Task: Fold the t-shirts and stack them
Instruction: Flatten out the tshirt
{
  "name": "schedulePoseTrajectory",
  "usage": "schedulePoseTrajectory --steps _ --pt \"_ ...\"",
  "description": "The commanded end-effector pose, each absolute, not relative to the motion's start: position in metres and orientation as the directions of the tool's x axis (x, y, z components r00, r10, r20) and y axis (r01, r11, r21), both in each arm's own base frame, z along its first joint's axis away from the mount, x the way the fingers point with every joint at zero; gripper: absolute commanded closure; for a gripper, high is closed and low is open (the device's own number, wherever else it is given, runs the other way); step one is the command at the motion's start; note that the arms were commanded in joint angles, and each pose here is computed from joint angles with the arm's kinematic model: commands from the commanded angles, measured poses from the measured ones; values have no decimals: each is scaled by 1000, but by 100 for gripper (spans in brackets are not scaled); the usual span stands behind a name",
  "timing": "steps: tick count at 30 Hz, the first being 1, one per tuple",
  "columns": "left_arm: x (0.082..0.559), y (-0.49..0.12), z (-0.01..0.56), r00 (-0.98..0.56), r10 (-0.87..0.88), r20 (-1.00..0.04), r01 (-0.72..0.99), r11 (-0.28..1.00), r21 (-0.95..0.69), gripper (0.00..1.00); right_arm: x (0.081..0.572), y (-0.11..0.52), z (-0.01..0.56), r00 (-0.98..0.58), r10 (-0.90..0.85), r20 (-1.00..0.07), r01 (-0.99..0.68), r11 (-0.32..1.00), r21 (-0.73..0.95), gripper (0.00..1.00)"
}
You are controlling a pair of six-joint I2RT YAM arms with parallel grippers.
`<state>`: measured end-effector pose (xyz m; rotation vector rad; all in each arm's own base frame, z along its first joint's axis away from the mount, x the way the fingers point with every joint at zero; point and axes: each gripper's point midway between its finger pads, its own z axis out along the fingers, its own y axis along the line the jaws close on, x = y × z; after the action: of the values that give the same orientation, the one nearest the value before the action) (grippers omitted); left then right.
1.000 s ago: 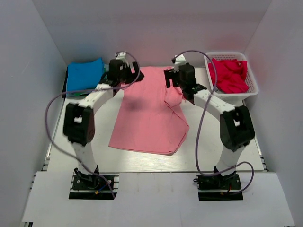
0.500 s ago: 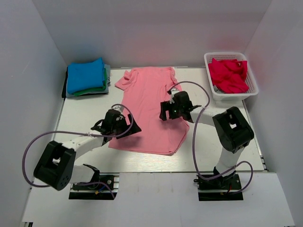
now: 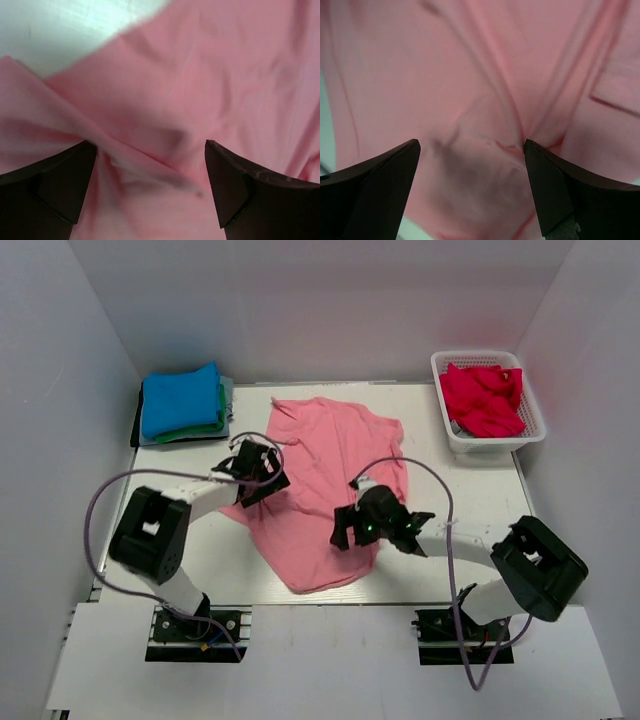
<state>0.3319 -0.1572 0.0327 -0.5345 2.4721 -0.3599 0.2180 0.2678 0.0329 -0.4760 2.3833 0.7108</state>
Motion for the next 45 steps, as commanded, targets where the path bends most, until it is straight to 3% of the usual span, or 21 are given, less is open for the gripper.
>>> schedulePoseTrajectory --steps 1,4,5,6,7,10,11,13,14,18,22,25,32,38,45 --pt "365 -143 28 -762 -398 -511 -308 917 -255 0 137 260 6 -858 -297 -419 -468 787 402 10" --pt "414 -152 14 -777 -343 -529 -267 939 -216 0 93 296 19 -769 -477 -426 -637 618 460 10" --pt "416 -152 -20 -822 -317 -473 -276 948 -157 0 83 315 27 -691 -526 -495 -722 513 463 10" --pt "453 -168 0 -804 -311 -506 -249 950 -189 0 74 326 29 -618 -569 -542 -786 423 452 10" --pt "457 -166 -8 -839 -274 -470 -230 962 -150 0 66 340 38 -552 -597 -582 -829 316 462 10" --pt "510 -180 -8 -825 -243 -510 -203 970 -133 0 72 358 53 -446 -603 -661 -892 234 388 10" --pt "511 -180 -8 -841 -237 -487 -207 972 -115 0 83 361 61 -434 -575 -693 -901 263 345 10" --pt "543 -182 23 -795 -247 -554 -207 969 -135 0 100 363 76 -427 -532 -732 -902 304 306 10" --pt "549 -181 32 -781 -251 -571 -211 968 -135 0 126 359 94 -420 -466 -779 -881 415 227 10" --pt "566 -168 100 -682 -274 -678 -237 960 -149 0 174 328 123 -481 -334 -811 -730 665 160 10" --pt "543 -150 150 -629 -306 -715 -286 946 -153 0 216 278 129 -541 -236 -808 -511 855 92 10" --pt "506 -135 148 -639 -301 -708 -295 946 -135 0 241 246 128 -588 -160 -793 -365 927 84 10" --pt "456 -144 121 -665 -294 -686 -221 955 -196 0 276 192 98 -676 -22 -737 -141 985 99 10" --pt "457 -155 76 -715 -319 -623 -195 946 -261 0 317 174 63 -741 28 -671 -71 990 120 10" --pt "461 -140 33 -756 -320 -571 -276 947 -165 0 352 149 19 -823 149 -548 68 984 164 10"
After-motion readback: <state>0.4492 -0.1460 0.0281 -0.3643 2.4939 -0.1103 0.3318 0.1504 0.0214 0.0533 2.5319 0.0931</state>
